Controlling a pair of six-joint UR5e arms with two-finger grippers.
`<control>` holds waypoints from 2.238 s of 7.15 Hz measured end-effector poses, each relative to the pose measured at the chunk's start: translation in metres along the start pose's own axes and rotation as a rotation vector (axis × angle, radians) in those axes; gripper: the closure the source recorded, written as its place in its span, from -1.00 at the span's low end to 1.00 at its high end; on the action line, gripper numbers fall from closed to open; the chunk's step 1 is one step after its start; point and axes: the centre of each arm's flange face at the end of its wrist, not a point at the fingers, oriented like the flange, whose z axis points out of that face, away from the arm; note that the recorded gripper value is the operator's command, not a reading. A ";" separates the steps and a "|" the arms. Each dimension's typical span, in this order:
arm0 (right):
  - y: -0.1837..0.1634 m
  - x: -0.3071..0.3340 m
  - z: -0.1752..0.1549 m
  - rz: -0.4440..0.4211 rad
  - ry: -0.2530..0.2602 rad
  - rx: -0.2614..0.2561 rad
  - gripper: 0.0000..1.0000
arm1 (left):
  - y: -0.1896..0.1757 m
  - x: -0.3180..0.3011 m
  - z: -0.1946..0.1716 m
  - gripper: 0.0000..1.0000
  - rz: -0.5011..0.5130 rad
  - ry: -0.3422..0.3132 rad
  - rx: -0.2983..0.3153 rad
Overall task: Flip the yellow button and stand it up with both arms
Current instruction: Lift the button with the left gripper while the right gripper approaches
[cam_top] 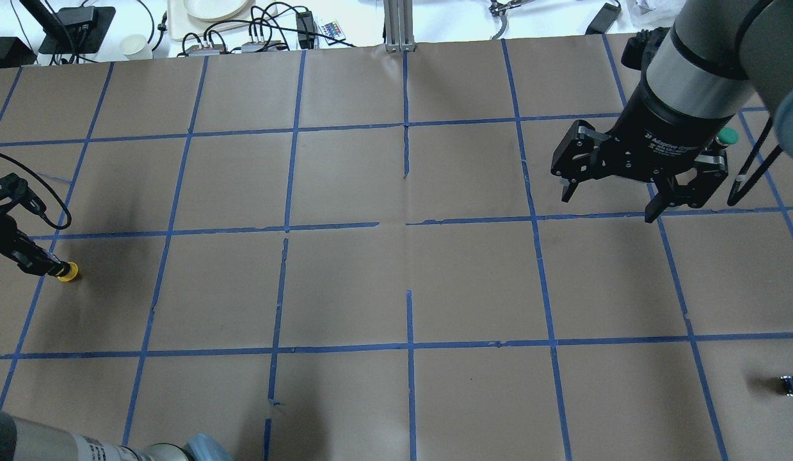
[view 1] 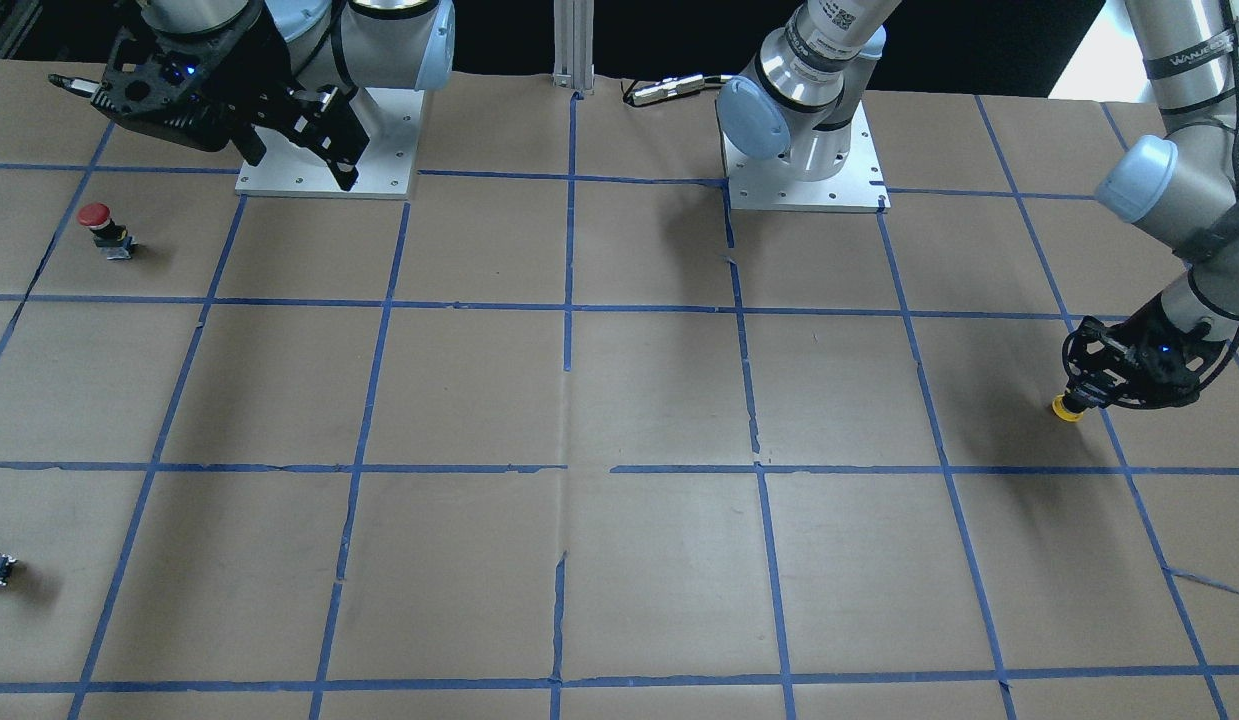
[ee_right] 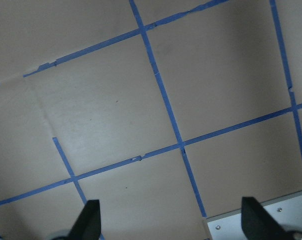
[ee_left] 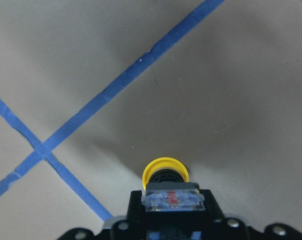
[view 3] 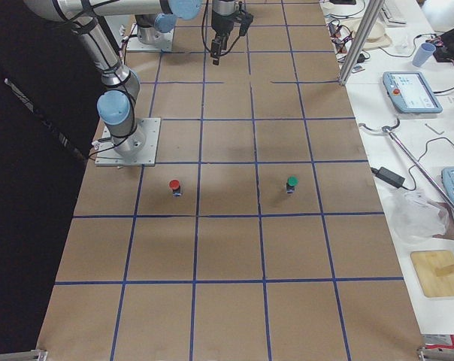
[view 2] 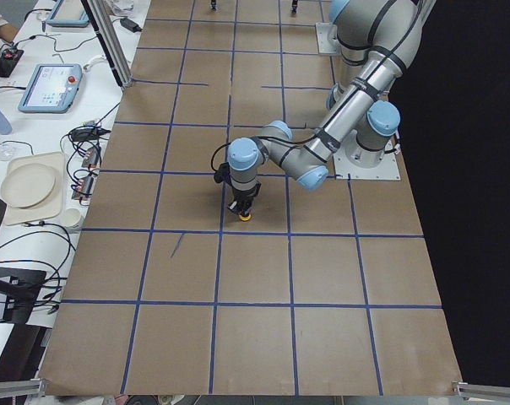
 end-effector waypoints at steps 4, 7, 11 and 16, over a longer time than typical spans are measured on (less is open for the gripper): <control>0.001 -0.011 0.004 0.177 -0.150 -0.108 -1.00 | -0.035 0.067 -0.070 0.80 -0.081 0.189 0.167; -0.007 0.015 0.005 0.387 -0.360 -0.387 -1.00 | -0.138 0.157 -0.148 0.80 -0.240 0.365 0.253; -0.015 0.029 0.000 0.564 -0.616 -0.595 -1.00 | -0.270 0.269 -0.212 0.81 -0.411 0.643 0.339; -0.055 0.019 0.024 0.755 -0.839 -0.840 -1.00 | -0.302 0.342 -0.280 0.84 -0.637 1.187 0.467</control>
